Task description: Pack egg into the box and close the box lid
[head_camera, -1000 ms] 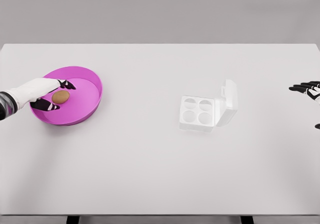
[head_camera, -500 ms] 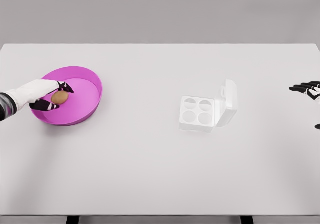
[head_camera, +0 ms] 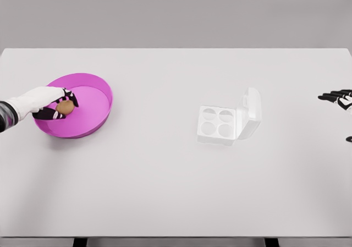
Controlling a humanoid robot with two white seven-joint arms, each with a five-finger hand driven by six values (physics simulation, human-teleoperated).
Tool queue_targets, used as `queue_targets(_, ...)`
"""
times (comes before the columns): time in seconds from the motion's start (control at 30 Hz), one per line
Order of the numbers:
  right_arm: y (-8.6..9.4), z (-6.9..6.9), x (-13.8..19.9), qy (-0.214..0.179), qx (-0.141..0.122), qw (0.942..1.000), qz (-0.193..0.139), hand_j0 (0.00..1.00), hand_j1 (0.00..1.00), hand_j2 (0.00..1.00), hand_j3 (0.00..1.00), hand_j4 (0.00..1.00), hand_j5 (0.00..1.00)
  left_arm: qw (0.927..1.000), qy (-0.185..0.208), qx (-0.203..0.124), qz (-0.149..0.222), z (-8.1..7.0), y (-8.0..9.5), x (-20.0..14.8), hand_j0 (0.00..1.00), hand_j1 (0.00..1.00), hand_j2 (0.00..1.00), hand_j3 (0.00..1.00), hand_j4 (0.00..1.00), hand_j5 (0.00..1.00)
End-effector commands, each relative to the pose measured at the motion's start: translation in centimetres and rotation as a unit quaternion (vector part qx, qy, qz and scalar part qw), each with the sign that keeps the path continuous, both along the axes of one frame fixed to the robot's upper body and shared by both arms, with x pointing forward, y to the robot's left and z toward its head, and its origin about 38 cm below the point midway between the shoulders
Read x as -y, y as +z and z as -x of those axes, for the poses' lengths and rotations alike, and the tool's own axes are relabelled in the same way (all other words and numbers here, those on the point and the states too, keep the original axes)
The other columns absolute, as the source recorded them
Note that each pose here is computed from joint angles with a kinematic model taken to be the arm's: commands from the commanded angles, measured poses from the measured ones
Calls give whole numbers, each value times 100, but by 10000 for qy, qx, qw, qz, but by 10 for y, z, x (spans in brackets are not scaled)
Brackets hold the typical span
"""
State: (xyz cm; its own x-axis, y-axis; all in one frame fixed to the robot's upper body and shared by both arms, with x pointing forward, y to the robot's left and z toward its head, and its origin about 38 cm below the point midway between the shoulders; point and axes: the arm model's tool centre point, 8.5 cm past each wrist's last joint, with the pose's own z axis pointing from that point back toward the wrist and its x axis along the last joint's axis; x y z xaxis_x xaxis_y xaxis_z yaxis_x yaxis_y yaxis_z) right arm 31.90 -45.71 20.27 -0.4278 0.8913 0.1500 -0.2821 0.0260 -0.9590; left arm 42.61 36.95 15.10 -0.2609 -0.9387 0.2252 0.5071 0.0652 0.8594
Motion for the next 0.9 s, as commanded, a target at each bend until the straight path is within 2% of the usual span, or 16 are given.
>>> queue_targets(0.0,1,0,0,-9,9,10000,-33,100,100,100,100,100,100,10000,-2,23,24,0,2,0,44,44,44,44,44,44)
queue_targets(0.37,0,0,-1,0,1,10000,-39,100,100,100,100,100,100,9996,-130,228,100,-3,17,8,41,41,41,41,41,41)
queue_targets(0.67,0,1,-4,53,-4,10000,-17,100,100,100,100,100,100,9977,-415,438,300,-1,31,27,40,40,40,40,40,40)
queue_targets(0.87,1,1,-7,89,33,9999,-39,100,100,100,100,100,100,9946,-699,657,401,4,46,45,40,40,40,40,40,40)
